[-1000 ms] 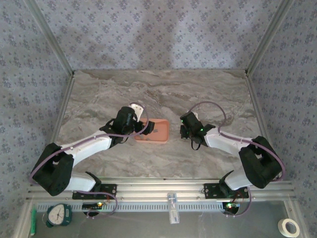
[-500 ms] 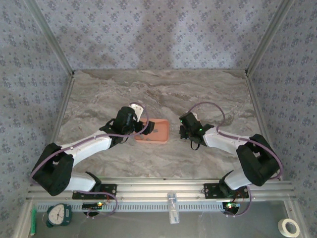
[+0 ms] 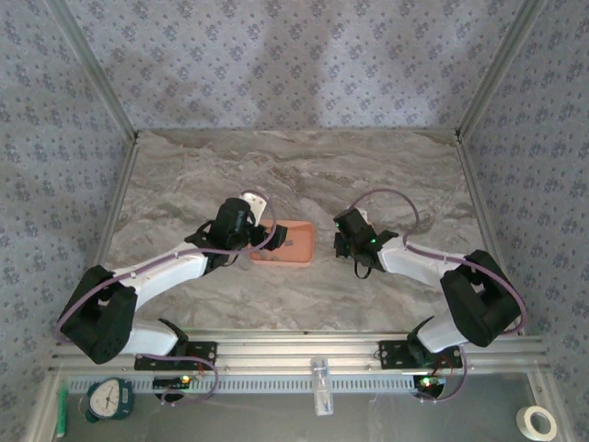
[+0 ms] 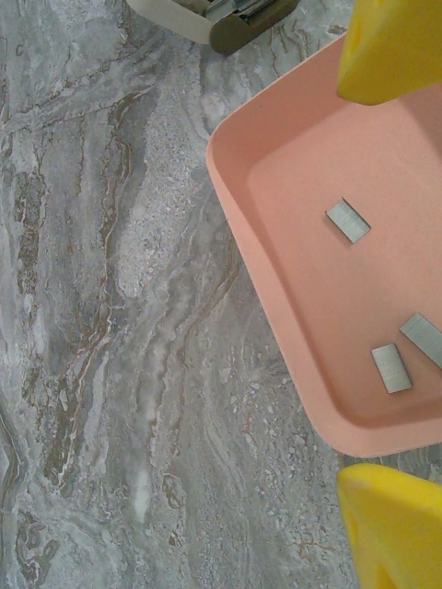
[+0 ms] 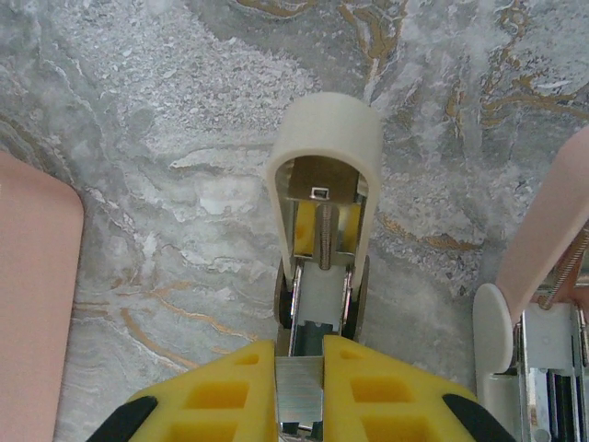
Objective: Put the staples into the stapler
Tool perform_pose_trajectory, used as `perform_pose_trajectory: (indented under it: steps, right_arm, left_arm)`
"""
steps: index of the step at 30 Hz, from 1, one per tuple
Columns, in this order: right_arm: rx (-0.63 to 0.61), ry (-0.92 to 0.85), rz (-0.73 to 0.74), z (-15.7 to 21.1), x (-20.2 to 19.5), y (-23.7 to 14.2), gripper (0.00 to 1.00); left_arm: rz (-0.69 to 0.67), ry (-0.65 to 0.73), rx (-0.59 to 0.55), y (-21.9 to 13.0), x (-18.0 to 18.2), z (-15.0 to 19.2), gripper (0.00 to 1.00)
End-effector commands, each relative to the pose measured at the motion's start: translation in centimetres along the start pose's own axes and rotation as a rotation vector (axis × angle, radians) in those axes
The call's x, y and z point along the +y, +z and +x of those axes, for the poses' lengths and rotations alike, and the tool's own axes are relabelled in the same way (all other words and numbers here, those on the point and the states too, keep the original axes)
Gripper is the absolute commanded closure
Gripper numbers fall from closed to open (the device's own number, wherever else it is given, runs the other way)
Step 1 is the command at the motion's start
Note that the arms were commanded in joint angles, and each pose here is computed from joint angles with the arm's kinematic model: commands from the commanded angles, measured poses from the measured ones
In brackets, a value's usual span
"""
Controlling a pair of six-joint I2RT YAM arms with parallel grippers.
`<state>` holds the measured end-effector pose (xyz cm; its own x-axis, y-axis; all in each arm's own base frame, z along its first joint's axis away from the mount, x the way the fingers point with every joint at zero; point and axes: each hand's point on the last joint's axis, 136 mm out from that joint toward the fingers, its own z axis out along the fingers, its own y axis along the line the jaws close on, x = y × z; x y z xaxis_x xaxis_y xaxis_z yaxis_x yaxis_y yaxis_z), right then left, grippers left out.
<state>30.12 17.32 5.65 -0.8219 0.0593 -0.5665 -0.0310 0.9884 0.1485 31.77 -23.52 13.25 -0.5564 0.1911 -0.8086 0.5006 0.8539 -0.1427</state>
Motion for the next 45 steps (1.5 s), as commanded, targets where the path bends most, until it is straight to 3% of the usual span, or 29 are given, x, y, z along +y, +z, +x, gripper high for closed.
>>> perform_pose_trajectory:
  steps: [1, 45]
  right_arm:
    - [-0.007, -0.005, 0.032, 0.0, -0.7, -0.4, 0.82]
    - [0.047, -0.029, 0.066, 1.7, -1.0, 0.8, 0.81]
  left_arm:
    - [0.009, 0.011, -0.033, -0.1, -0.2, -1.4, 0.00]
    - [0.009, 0.018, -0.041, -0.2, -0.1, -1.5, 0.00]
